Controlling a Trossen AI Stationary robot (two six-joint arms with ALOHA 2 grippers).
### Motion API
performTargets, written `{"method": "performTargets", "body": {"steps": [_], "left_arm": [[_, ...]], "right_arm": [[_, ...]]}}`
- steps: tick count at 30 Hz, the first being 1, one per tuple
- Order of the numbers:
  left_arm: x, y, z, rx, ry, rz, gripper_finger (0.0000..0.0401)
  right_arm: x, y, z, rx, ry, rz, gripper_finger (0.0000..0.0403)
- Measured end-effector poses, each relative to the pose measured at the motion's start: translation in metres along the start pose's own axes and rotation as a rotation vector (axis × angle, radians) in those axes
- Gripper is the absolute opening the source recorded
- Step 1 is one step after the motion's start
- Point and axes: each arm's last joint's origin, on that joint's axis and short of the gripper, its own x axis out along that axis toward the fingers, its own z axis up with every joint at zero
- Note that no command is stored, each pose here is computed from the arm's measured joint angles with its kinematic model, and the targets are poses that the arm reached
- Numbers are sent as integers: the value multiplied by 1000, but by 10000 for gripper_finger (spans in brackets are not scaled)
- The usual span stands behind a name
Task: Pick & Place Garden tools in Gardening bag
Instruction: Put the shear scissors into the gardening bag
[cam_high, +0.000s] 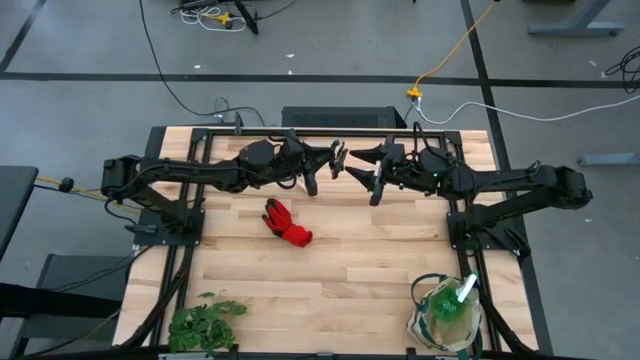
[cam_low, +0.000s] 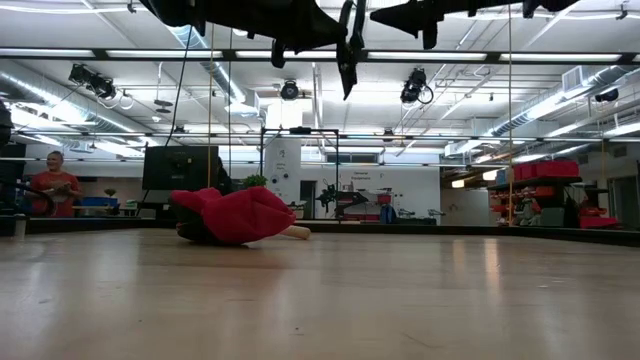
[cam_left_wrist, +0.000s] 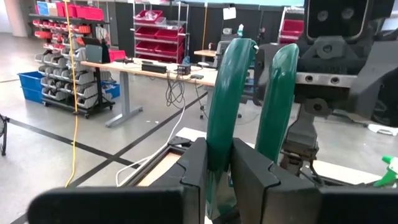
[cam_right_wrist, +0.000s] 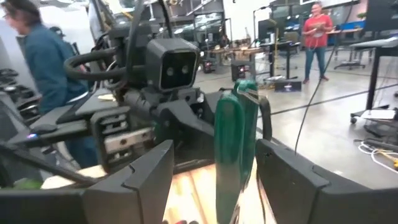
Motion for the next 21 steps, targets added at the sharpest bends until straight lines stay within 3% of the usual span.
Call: {"method": "performTargets", "body": {"steps": [21], "left_arm": [[0, 0, 0, 0, 0, 7, 57]], "right_arm": [[23, 1, -14, -7, -63, -42, 230]]}}
